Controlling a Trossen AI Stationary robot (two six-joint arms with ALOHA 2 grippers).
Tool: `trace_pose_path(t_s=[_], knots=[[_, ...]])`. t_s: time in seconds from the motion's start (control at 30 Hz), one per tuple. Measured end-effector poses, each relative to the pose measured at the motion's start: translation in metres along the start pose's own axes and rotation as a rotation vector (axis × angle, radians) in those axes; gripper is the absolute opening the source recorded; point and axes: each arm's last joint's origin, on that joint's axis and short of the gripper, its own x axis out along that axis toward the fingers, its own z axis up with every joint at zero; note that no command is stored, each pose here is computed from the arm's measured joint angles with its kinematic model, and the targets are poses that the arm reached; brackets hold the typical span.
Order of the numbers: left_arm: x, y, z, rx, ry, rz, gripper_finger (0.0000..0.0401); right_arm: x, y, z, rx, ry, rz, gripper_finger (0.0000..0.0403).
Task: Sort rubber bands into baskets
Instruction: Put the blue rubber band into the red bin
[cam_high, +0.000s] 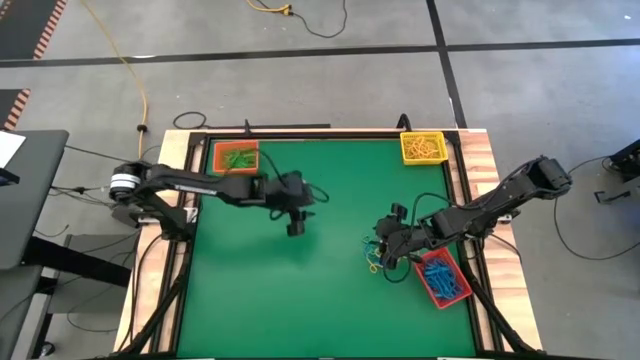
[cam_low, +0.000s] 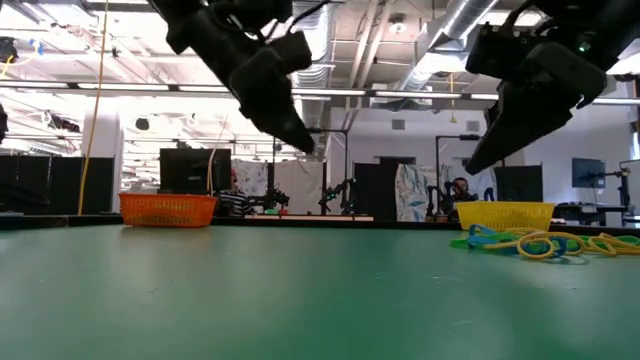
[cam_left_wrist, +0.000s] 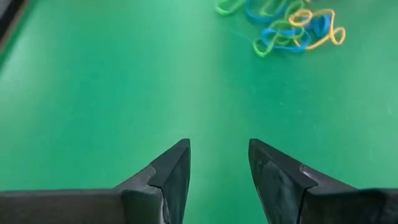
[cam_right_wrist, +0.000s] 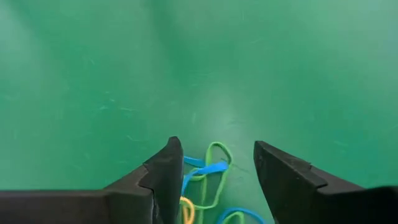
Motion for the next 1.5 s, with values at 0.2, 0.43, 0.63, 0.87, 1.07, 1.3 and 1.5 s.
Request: trace_pose_path(t_s=[0.2,0.43,0.63,0.87,1.07,1.3,1.5], knots=[[0.039,-0.025,-0.015,0.061,0.064,0.055,0.0153,0.012,0.005,-0.007,0.034,0.074,0.025,0.0216],[0.063,-0.042,-0.026,0.087,0.075,0.062,0.0153,0.028,0.009,-0.017,0.054,0.138,0.004,0.0214],[0.066,-0.052,-0.024,0.098,0.032,0.044,0.0153,0.034,0.011,-0.019,0.080,0.153,-0.001,0.0214],[0.065,-0.059,-0.020,0.118,-0.014,0.029,0.0153,0.035,0.012,-0.019,0.114,0.147,0.003,0.0214],[0.064,-0.066,-0.019,0.130,-0.032,0.015,0.0153,0.049,0.014,-0.027,0.113,0.193,-0.014,0.0195],[0.063,-0.073,-0.020,0.147,-0.032,0.002,0.0153,0.052,0.015,-0.028,0.109,0.191,-0.017,0.0140],[0.063,-0.073,-0.020,0.147,-0.033,0.004,0.0153,0.044,0.014,-0.022,0.107,0.161,0.004,0.0096]])
